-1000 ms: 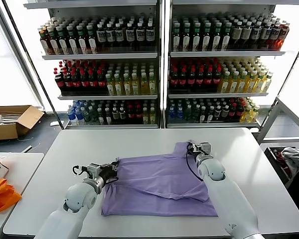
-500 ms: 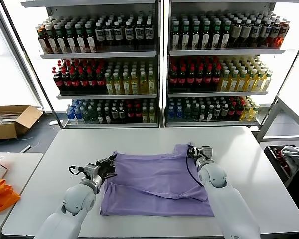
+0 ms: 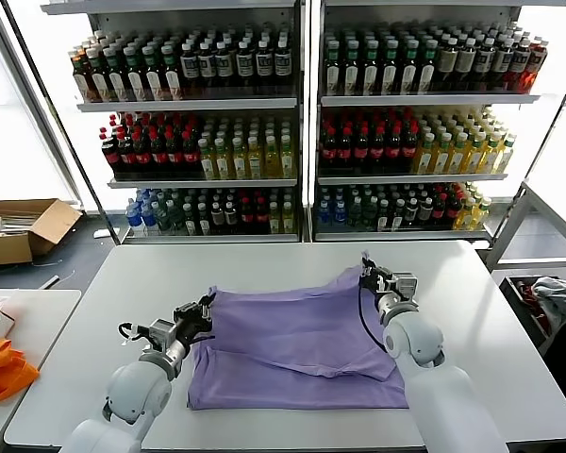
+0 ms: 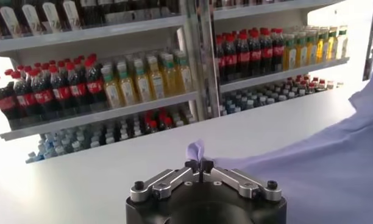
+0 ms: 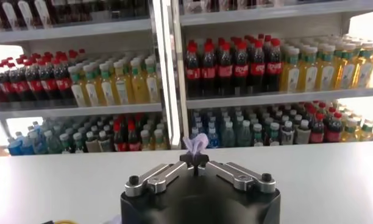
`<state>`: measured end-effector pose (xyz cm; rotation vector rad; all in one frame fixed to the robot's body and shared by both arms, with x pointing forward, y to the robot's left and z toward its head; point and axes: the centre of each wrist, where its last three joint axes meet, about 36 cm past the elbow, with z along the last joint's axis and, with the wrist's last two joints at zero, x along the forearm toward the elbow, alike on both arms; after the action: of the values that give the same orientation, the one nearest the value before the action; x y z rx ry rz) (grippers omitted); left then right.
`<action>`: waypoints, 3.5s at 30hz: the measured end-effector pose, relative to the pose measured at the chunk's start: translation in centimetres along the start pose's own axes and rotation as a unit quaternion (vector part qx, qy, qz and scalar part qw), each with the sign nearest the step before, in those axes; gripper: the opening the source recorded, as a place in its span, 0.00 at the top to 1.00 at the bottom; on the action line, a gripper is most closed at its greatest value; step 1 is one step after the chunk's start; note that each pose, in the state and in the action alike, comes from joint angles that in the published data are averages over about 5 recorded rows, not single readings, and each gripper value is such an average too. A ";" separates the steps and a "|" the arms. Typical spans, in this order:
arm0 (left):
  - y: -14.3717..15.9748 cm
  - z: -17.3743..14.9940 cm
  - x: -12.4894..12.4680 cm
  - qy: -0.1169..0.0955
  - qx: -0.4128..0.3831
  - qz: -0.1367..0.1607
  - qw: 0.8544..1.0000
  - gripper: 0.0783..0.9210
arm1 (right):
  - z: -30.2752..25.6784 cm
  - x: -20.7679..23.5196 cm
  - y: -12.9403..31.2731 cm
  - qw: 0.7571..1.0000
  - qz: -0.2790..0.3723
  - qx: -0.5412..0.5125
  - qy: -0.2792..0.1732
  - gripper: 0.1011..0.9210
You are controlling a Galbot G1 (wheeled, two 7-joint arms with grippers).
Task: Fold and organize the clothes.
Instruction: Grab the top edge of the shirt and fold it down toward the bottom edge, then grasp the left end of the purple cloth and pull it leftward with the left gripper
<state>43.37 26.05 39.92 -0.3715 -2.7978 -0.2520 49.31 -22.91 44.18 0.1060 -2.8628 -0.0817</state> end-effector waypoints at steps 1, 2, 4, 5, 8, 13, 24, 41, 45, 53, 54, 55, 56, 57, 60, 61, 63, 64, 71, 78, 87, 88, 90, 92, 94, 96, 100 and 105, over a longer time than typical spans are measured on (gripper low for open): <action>-0.1 0.0 0.2 -0.002 -0.001 0.001 1.000 0.99 | 0.1 0.5 -0.1 1.000 0.002 -0.001 -0.002 0.99; -0.2 0.0 0.5 -0.003 -0.002 0.002 1.000 0.99 | 0.2 1.1 -0.2 1.000 0.004 -0.001 -0.004 0.99; -0.5 0.1 1.0 -0.006 -0.005 0.005 1.000 0.99 | 0.4 2.1 -0.5 1.000 0.008 -0.002 -0.005 0.99; -0.6 0.2 1.3 -0.006 -0.006 0.007 1.000 0.99 | 0.5 2.6 -0.7 1.000 0.011 -0.003 -0.006 0.99; -1.2 0.4 2.1 -0.007 -0.009 0.012 1.000 0.99 | 0.8 4.0 -1.3 1.000 0.021 -0.003 -0.004 0.99; -2.1 1.0 3.3 -0.007 -0.013 0.016 1.000 0.99 | 1.4 6.2 -2.0 0.999 0.038 -0.002 0.002 0.99; -3.4 2.8 5.6 0.010 -0.020 0.023 0.999 0.99 | 4.0 9.8 -1.8 0.998 0.060 -0.001 0.035 0.99; -4.2 5.5 6.6 0.035 -0.039 0.028 0.998 0.99 | 7.5 11.9 -1.1 0.994 0.084 0.007 0.075 0.99; -4.4 6.0 6.7 0.039 -0.045 0.029 0.998 0.99 | 8.2 11.9 -1.0 0.993 0.089 0.011 0.081 0.99; -4.5 6.1 6.5 0.039 -0.059 0.026 0.997 0.96 | 9.6 12.2 -0.4 0.991 0.094 0.021 0.090 0.94; -4.5 6.1 6.5 0.039 -0.060 0.024 0.997 0.95 | 9.7 12.3 -0.3 0.991 0.094 0.023 0.090 0.92; -4.5 6.1 6.4 0.039 -0.062 0.023 0.997 0.92 | 9.8 12.3 -0.2 0.991 0.094 0.025 0.090 0.88; -4.5 6.1 6.4 0.039 -0.063 0.021 0.997 0.88 | 9.9 12.4 -0.1 0.991 0.094 0.027 0.089 0.84; -4.5 6.0 6.4 0.039 -0.064 0.020 0.997 0.85 | 9.9 12.5 0.0 0.991 0.095 0.029 0.089 0.81; -4.4 5.8 6.5 0.038 -0.068 0.014 0.997 0.74 | 10.1 12.6 0.0 0.991 0.097 0.036 0.087 0.71; -4.4 5.7 6.6 0.038 -0.069 0.012 0.997 0.71 | 10.1 12.7 0.0 0.991 0.097 0.038 0.087 0.67; -4.4 5.4 6.7 0.036 -0.070 0.008 0.997 0.64 | 10.0 12.8 0.0 0.991 0.098 0.043 0.085 0.60; -4.4 5.2 6.8 0.035 -0.070 0.006 0.997 0.61 | 9.9 12.9 0.0 0.991 0.098 0.045 0.084 0.57; -4.4 3.8 7.6 0.024 -0.061 -0.014 0.998 0.36 | 8.9 13.4 -0.4 0.991 0.099 0.053 0.067 0.32; -4.4 2.6 8.8 0.020 -0.038 -0.039 0.998 0.14 | 6.8 13.8 -0.2 0.994 0.089 0.051 0.038 0.13; -5.2 2.6 10.8 0.056 0.016 -0.056 0.997 0.12 | 4.1 14.2 0.1 0.996 0.074 0.055 0.005 0.12; -5.3 2.6 11.0 0.061 0.024 -0.056 0.996 0.12 | 3.8 14.2 0.1 0.996 0.073 0.056 0.002 0.12; -5.6 2.8 11.2 0.072 0.038 -0.054 0.995 0.12 | 3.5 14.3 0.1 0.996 0.071 0.056 -0.001 0.12; -5.8 2.9 11.4 0.082 0.051 -0.054 0.994 0.12 | 3.2 14.3 0.1 0.996 0.070 0.056 -0.004 0.12; -5.9 3.0 11.4 0.090 0.063 -0.055 0.992 0.12 | 3.1 14.3 0.1 0.996 0.068 0.056 -0.005 0.12; -5.9 3.1 11.4 0.097 0.076 -0.058 0.991 0.12 | 3.1 14.3 0.2 0.996 0.067 0.055 -0.005 0.12; -5.9 3.3 11.3 0.107 0.103 -0.060 0.987 0.12 | 3.1 14.4 0.4 0.996 0.063 0.055 -0.006 0.12; -5.8 3.4 11.0 0.113 0.129 -0.062 0.983 0.12 | 3.0 14.4 0.6 0.997 0.061 0.056 -0.008 0.12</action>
<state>30.65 23.72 39.51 -0.1007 -2.5883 0.0415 34.63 -23.36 45.18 -0.0461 -2.8810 0.1036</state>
